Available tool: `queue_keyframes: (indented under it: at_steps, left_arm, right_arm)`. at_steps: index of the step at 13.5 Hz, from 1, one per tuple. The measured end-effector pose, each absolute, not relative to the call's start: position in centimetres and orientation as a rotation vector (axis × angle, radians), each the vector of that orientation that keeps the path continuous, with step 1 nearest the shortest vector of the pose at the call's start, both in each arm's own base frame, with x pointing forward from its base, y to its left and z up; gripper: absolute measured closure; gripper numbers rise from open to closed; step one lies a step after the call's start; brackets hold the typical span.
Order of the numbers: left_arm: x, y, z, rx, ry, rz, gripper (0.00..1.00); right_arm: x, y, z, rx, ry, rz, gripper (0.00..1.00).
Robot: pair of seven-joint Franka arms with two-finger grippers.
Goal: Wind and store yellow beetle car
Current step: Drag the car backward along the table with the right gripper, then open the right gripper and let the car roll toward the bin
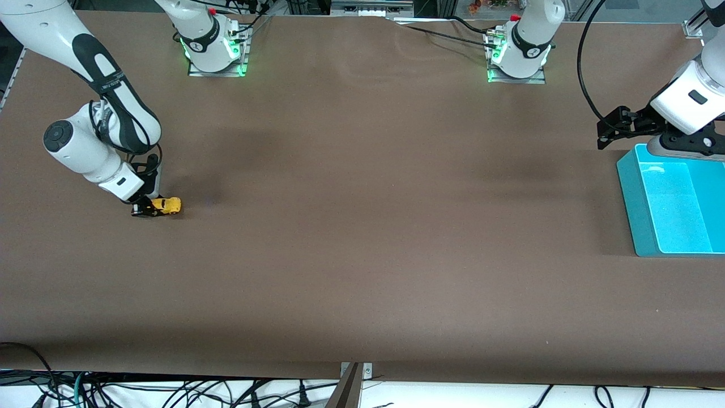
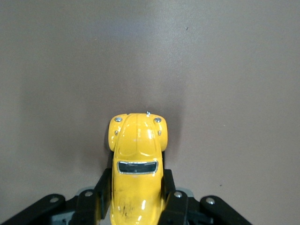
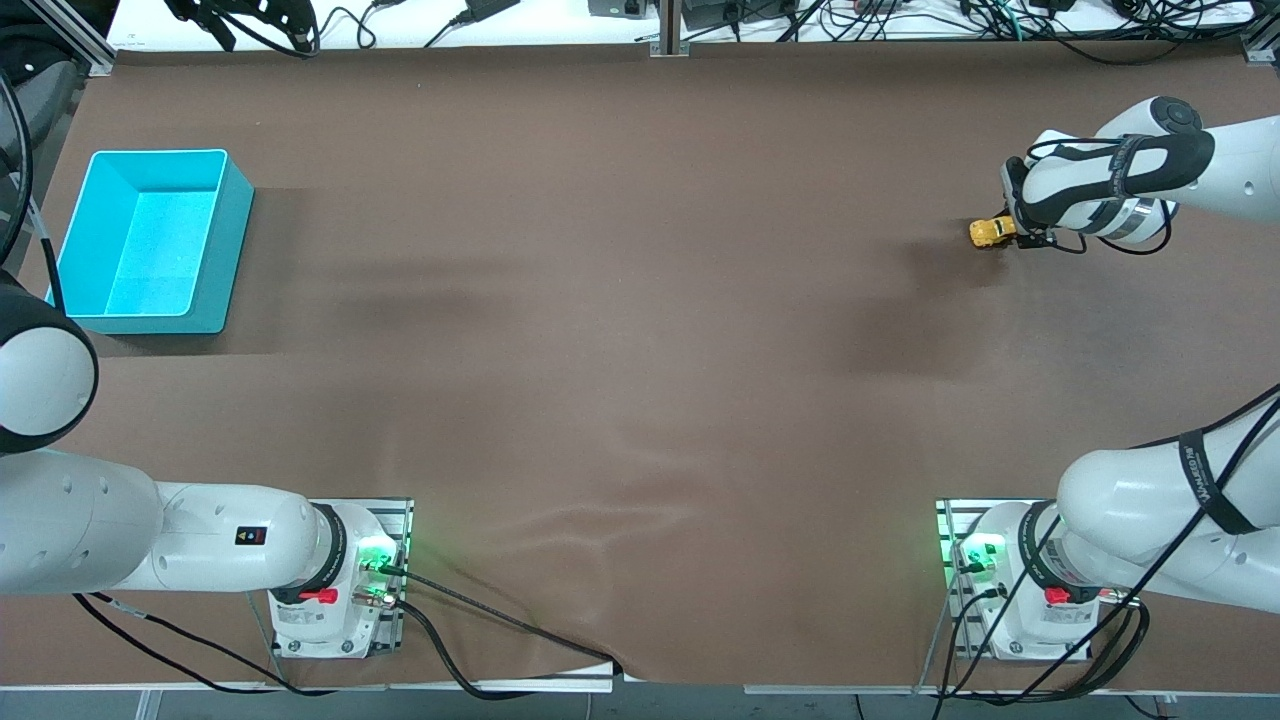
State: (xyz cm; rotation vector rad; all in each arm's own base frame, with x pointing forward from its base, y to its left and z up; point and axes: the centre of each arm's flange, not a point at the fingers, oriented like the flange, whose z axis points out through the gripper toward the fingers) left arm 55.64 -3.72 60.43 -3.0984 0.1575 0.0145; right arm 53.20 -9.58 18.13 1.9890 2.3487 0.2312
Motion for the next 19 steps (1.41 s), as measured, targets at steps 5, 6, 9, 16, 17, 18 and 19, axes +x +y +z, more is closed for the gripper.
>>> queue_keyframes:
  at_steps: [5, 6, 9, 16, 17, 18, 19]
  left_arm:
    - [55.6, -3.7, 60.4, -3.098, 0.158, 0.014, 0.00]
    - [55.6, -3.7, 60.4, -3.098, 0.157, 0.014, 0.00]
    - [55.6, -3.7, 60.4, -3.098, 0.158, 0.014, 0.00]
    - [55.6, -3.7, 60.4, -3.098, 0.157, 0.014, 0.00]
    - [55.6, -3.7, 60.4, -3.098, 0.157, 0.015, 0.00]
    - [55.6, -3.7, 60.4, -3.098, 0.158, 0.014, 0.00]
    - [55.6, -3.7, 60.4, -3.098, 0.157, 0.014, 0.00]
  right_arm:
    - [53.3, -9.6, 18.1, 1.994, 2.354, 0.228, 0.54]
    - [53.5, -9.7, 18.2, 2.003, 2.356, 0.226, 0.54]
    - [54.0, -10.6, 18.2, 2.039, 2.365, 0.210, 0.54]
    - [54.4, -14.1, 18.3, 2.071, 2.338, 0.185, 0.54]
    - [54.5, -14.1, 18.3, 2.072, 2.339, 0.184, 0.54]
    - [54.4, -14.1, 18.0, 2.078, 2.343, 0.180, 0.49]
    - [54.0, -14.3, 17.1, 2.101, 2.355, 0.165, 0.41]
